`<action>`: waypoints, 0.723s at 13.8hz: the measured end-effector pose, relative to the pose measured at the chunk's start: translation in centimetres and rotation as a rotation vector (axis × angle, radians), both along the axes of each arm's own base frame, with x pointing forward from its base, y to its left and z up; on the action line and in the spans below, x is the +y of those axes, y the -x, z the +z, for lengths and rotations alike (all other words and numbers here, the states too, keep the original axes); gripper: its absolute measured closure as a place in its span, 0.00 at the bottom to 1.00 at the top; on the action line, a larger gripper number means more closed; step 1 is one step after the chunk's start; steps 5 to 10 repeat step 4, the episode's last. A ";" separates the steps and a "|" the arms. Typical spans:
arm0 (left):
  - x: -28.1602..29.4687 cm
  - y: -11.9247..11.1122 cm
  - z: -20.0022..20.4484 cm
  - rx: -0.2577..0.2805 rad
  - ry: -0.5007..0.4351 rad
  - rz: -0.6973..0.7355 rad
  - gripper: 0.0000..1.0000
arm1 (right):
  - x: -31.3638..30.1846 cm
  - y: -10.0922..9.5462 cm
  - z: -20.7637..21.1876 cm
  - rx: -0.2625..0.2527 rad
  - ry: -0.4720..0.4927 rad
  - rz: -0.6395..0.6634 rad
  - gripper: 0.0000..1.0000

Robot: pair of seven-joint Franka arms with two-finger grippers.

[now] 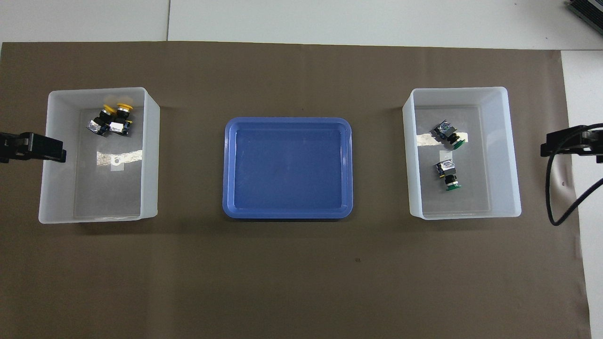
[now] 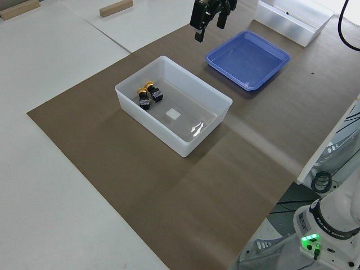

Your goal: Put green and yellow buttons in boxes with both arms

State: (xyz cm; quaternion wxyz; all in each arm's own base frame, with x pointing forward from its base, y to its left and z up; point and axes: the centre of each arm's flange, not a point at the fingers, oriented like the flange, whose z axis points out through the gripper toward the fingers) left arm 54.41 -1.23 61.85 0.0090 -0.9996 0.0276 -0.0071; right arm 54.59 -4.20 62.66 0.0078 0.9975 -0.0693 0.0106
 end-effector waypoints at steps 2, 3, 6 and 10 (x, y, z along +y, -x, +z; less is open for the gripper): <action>0.0 0.0 0.1 -0.003 0.000 0.000 0.00 | 0.0 0.0 0.0 0.000 0.000 0.000 0.00; 0.0 0.0 0.3 -0.006 0.000 0.000 0.00 | 0.0 0.0 0.0 0.000 0.000 0.000 0.00; 0.0 0.0 0.4 -0.008 0.000 -0.001 0.00 | 0.0 0.0 0.0 0.000 0.000 0.000 0.00; 0.0 0.0 0.4 -0.008 0.000 -0.001 0.00 | 0.0 0.0 0.0 0.000 0.000 0.000 0.00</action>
